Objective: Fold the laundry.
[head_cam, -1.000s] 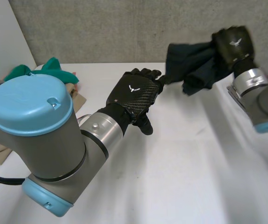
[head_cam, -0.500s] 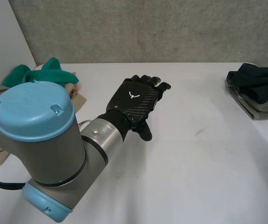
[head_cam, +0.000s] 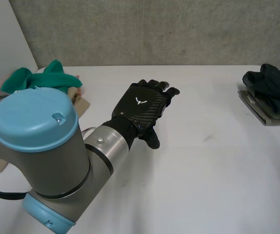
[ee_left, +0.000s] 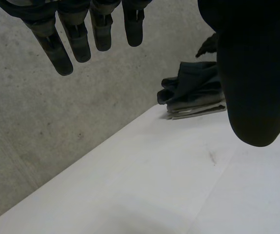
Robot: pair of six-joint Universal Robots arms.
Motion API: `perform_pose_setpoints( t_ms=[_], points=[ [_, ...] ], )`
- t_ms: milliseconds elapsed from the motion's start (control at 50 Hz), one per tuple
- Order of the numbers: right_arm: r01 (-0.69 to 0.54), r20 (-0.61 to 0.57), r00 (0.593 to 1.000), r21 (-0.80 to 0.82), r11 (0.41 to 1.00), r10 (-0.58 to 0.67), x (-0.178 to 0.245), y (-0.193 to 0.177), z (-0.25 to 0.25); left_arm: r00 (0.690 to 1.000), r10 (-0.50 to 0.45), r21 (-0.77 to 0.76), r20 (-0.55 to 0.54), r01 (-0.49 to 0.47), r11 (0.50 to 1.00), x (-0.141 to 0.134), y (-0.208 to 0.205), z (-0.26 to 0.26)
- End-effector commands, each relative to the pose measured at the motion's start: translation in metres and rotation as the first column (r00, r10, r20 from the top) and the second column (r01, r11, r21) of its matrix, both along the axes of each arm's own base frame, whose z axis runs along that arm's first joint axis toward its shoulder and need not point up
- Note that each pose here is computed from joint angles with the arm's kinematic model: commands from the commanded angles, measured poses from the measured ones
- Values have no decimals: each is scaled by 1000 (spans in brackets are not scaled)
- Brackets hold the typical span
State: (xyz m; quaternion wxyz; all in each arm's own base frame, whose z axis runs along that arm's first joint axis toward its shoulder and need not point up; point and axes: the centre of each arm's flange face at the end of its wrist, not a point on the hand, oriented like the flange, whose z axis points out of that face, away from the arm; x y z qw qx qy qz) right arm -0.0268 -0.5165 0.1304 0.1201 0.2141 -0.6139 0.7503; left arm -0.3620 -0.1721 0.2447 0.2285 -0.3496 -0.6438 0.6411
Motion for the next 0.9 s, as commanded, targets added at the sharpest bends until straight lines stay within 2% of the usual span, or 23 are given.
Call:
perform_pose_setpoints(
  t_ms=[20, 60, 140, 160, 220, 240, 280, 340, 360, 420, 500, 520, 620, 720, 800, 900],
  points=[
    [62, 9, 998, 74, 995, -63, -14, 24, 44, 1000, 1, -8, -8, -1, 1000, 1, 1, 4],
    [91, 15, 996, 92, 992, -93, -17, 27, 52, 1000, 0, -12, -12, -1, 1000, 1, 1, 6],
    [300, -3, 954, 93, 949, -301, -52, 30, 80, 1000, 2, -23, -23, -2, 1000, 2, 1, 11],
    [408, -29, 913, 73, 910, -407, -65, 30, 96, 1000, 5, -27, -27, -5, 1000, 2, 1, 14],
    [546, -70, 837, 37, 837, -543, -80, 33, 121, 999, 7, -40, -40, -9, 999, 4, 2, 21],
    [600, -80, 798, 17, 799, -598, -85, 35, 132, 998, 13, -55, -55, -16, 998, 6, 2, 28],
    [610, -80, 790, 0, 792, -608, -84, 35, 140, 998, 15, -68, -68, -20, 997, 7, 2, 34],
    [531, -33, 846, -41, 846, -533, -54, 36, 163, 994, 26, -101, -104, -36, 994, 12, 1, 51],
    [462, 23, 887, -70, 884, -462, -26, 42, 184, 993, 32, -109, -118, -45, 993, 14, -1, 55],
    [382, 95, 923, -96, 919, -373, 9, 55, 204, 981, 95, -126, -169, -117, 985, 28, -11, 73],
    [228, 157, 966, -153, 962, -204, 84, 98, 228, 953, 191, -147, -234, -229, 962, 51, -25, 95],
    [204, 157, 971, -153, 967, -180, 96, 106, 227, 953, 191, -147, -234, -229, 962, 51, -25, 95],
    [28, 166, 986, -62, 998, -17, 170, 165, 189, 919, 311, -145, -242, -351, 925, 77, -46, 99],
    [-132, 166, 979, 82, 988, 117, 224, 220, 143, 894, 406, -102, -188, -429, 898, 96, -59, 76],
    [-188, 156, 974, 153, 970, 164, 244, 248, 121, 896, 422, -66, -137, -433, 899, 101, -58, 54],
    [-184, 158, 975, 160, 970, 158, 248, 255, 120, 901, 419, -40, -110, -425, 904, 101, -53, 40]
  ],
)
